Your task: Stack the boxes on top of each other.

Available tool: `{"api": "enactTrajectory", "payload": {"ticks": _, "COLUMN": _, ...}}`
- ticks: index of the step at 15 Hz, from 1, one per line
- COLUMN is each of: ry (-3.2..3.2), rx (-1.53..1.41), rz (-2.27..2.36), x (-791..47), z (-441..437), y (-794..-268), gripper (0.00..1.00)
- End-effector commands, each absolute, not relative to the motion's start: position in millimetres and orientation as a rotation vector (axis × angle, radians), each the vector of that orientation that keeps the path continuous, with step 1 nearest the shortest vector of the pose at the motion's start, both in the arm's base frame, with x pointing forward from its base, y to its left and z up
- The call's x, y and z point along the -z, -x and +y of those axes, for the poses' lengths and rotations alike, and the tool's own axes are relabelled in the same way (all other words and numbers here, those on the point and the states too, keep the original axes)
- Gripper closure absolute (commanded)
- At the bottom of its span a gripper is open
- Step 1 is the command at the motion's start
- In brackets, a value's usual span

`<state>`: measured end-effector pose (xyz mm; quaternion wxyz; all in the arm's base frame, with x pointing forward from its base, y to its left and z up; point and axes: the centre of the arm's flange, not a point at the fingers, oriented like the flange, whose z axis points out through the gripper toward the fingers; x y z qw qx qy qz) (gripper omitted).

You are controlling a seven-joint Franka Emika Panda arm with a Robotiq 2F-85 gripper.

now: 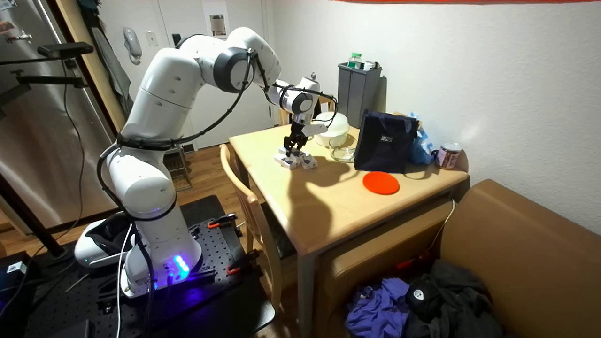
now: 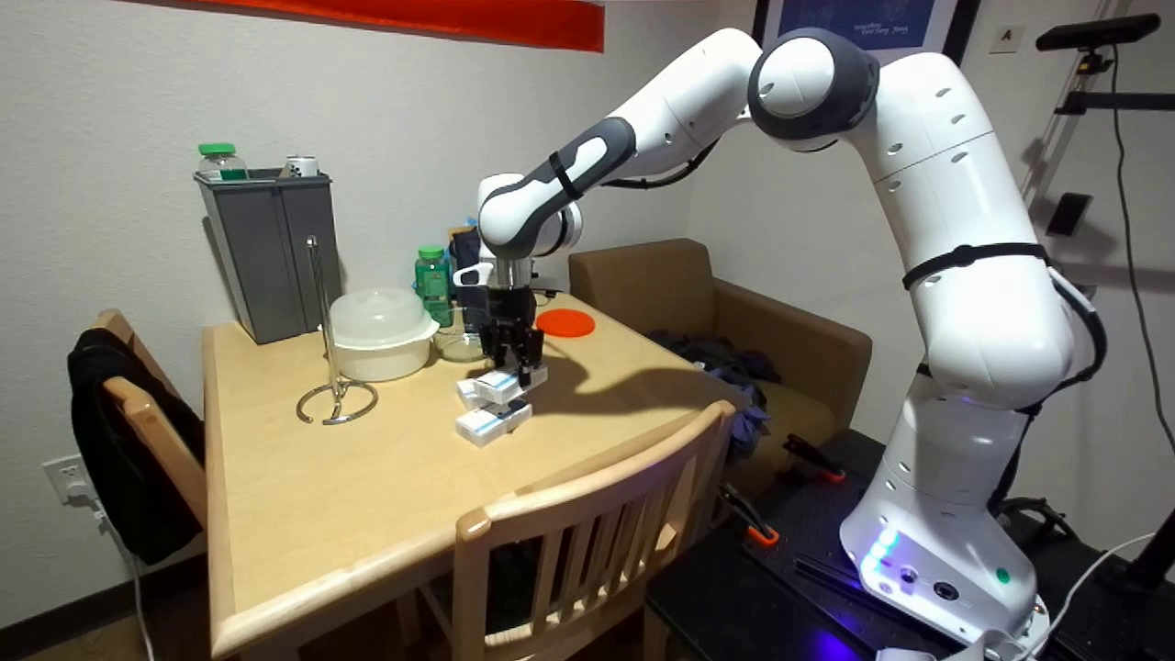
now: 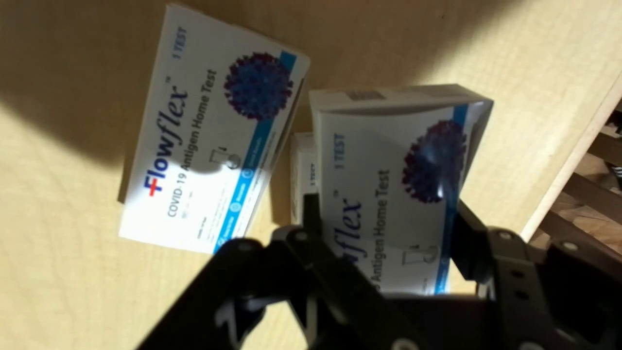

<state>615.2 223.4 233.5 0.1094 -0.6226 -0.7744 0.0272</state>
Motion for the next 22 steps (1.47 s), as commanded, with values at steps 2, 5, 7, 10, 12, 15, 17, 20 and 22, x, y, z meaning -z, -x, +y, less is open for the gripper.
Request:
{"api": "enactTrajectory", "payload": {"ticks": 2, "ry": 1.830, "rx": -0.081, "rz": -2.276, "x": -233.0, "z": 223.4, "y": -615.1, "gripper": 0.37}}
{"api": "enactTrajectory", "payload": {"ticks": 5, "ry": 1.825, "rx": -0.085, "rz": -2.281, "x": -233.7, "z": 225.9, "y": -616.4, "gripper": 0.62}}
{"api": "enactTrajectory", "payload": {"ticks": 7, "ry": 1.811, "rx": -0.090, "rz": -2.295, "x": -233.2, "z": 234.3, "y": -619.3, "gripper": 0.62}}
{"api": "enactTrajectory", "payload": {"ticks": 10, "ry": 1.783, "rx": -0.095, "rz": -2.325, "x": -233.9, "z": 250.3, "y": -622.3, "gripper": 0.61}}
{"api": "enactTrajectory", "payload": {"ticks": 12, "ry": 1.766, "rx": -0.089, "rz": -2.347, "x": -236.9, "z": 261.4, "y": -624.1, "gripper": 0.59}}
{"api": "enactTrajectory", "payload": {"ticks": 15, "ry": 1.742, "rx": -0.071, "rz": -2.371, "x": -237.3, "z": 274.9, "y": -626.5, "gripper": 0.59}}
{"api": "enactTrajectory", "payload": {"ticks": 17, "ry": 1.738, "rx": -0.057, "rz": -2.363, "x": -232.3, "z": 278.3, "y": -625.2, "gripper": 0.58}}
{"api": "enactTrajectory", "payload": {"ticks": 20, "ry": 1.737, "rx": -0.044, "rz": -2.333, "x": -217.9, "z": 277.6, "y": -615.6, "gripper": 0.57}}
{"api": "enactTrajectory", "payload": {"ticks": 22, "ry": 1.738, "rx": -0.036, "rz": -2.312, "x": -207.0, "z": 276.2, "y": -609.7, "gripper": 0.57}}
